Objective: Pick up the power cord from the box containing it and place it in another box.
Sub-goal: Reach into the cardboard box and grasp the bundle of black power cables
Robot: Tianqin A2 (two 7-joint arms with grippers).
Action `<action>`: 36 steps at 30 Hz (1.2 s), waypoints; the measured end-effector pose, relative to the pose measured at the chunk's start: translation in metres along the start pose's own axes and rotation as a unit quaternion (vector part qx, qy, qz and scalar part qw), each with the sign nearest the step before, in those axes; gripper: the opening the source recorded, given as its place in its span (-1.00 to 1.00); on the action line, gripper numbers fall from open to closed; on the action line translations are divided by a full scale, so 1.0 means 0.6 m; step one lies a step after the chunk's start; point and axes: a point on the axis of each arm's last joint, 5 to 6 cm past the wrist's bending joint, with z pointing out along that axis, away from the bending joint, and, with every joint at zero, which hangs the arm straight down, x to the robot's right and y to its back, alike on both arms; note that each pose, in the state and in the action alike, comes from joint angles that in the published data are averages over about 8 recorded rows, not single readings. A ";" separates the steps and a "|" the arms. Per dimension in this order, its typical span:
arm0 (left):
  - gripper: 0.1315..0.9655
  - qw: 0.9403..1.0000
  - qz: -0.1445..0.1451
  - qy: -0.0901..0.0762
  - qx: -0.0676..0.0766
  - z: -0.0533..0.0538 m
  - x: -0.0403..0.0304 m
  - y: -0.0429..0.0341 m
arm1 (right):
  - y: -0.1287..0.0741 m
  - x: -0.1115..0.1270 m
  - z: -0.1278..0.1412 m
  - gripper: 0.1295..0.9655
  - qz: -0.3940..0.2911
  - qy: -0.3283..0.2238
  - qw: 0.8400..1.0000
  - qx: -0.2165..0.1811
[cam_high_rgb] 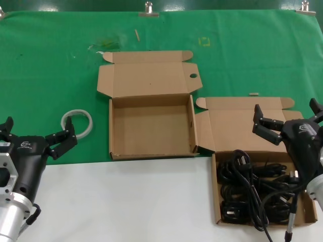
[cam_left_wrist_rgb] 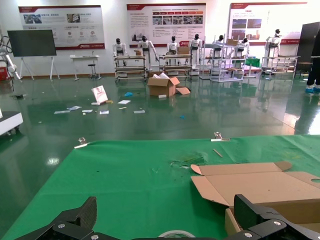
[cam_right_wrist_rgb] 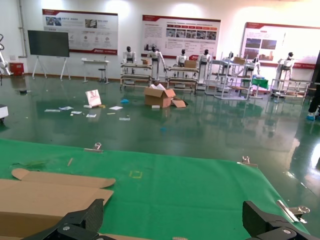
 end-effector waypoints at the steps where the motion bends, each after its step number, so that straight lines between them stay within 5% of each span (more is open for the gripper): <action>1: 1.00 1.000 0.000 0.000 0.000 0.000 0.000 0.000 | 0.000 0.000 0.000 1.00 0.000 0.000 1.000 0.000; 13: 1.00 1.000 0.000 0.000 0.000 0.000 0.000 0.000 | -0.006 -0.002 -0.002 1.00 0.011 -0.006 1.000 0.003; 21: 0.98 1.000 0.000 0.000 0.000 0.000 0.000 0.000 | -0.027 -0.018 -0.046 1.00 0.082 -0.069 0.994 -0.014; 30: 0.85 1.000 0.000 0.000 0.000 0.000 0.000 0.000 | 0.041 -0.012 -0.115 1.00 0.093 -0.089 0.984 -0.124; 36: 0.80 1.000 0.000 0.000 0.000 0.000 0.000 0.000 | 0.078 -0.008 -0.123 1.00 0.068 -0.082 0.981 -0.160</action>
